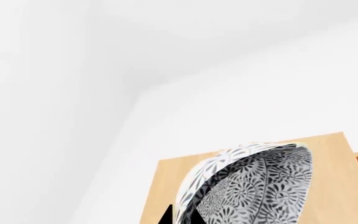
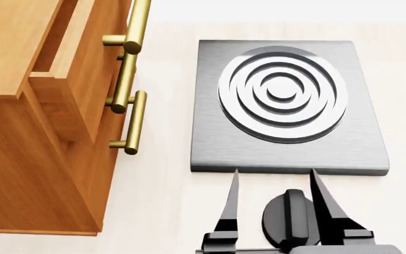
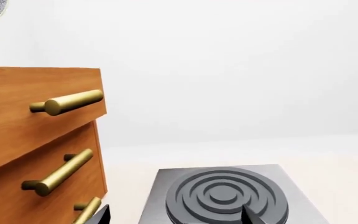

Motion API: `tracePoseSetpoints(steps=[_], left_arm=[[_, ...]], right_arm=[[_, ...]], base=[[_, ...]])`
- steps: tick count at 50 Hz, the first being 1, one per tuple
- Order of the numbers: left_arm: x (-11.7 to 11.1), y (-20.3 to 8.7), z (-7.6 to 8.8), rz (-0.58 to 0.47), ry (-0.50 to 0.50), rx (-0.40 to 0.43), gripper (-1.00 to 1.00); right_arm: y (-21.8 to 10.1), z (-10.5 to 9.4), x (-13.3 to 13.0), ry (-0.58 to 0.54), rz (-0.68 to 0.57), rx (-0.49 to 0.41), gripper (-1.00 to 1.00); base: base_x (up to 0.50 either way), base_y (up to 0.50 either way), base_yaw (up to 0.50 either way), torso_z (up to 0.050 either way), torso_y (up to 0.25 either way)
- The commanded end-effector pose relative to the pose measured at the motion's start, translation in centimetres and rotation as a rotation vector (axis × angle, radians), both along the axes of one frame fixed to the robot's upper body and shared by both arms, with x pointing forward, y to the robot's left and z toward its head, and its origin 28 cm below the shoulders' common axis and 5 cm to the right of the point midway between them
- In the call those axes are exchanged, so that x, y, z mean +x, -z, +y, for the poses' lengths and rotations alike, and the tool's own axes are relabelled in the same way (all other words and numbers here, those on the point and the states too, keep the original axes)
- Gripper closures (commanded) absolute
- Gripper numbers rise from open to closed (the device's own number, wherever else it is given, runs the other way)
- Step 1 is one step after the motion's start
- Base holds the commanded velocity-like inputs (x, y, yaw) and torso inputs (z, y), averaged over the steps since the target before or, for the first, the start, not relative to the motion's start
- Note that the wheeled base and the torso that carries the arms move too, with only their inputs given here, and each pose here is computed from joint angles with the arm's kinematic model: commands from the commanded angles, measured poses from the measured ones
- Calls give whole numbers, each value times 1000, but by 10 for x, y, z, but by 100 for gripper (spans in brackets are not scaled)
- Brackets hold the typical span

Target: Pick the akita bowl on the wooden cabinet and place it on the plate.

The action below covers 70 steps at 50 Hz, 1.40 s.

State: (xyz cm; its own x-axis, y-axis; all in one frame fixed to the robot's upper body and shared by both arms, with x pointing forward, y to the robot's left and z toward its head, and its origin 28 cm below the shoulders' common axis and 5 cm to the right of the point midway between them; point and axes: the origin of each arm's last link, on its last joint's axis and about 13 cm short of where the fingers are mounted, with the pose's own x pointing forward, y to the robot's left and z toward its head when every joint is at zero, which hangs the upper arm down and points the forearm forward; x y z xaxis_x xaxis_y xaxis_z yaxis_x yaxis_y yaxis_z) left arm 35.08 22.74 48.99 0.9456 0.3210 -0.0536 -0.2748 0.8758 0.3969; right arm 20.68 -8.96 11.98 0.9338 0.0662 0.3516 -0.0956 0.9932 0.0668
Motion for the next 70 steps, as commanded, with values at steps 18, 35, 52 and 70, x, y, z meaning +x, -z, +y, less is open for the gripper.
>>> tracePoseSetpoints(steps=[18, 35, 52, 70], left_arm=[[-32, -56, -24, -198, 154, 132, 100], [-60, -77, -41, -257, 219, 196, 100], [-78, -86, -62, -300, 319, 299, 100], [-81, -75, -90, -283, 421, 380, 100]], right_arm=[[-20, 1, -16, -14, -71, 12, -100], [-31, 1, -25, -20, -115, 19, -100], [-40, -1, -33, -20, -148, 25, -100], [-47, -2, -39, -12, -178, 23, -100]], base=[[0, 0, 0, 0, 0], [0, 0, 0, 0, 0], [0, 0, 0, 0, 0], [0, 0, 0, 0, 0]])
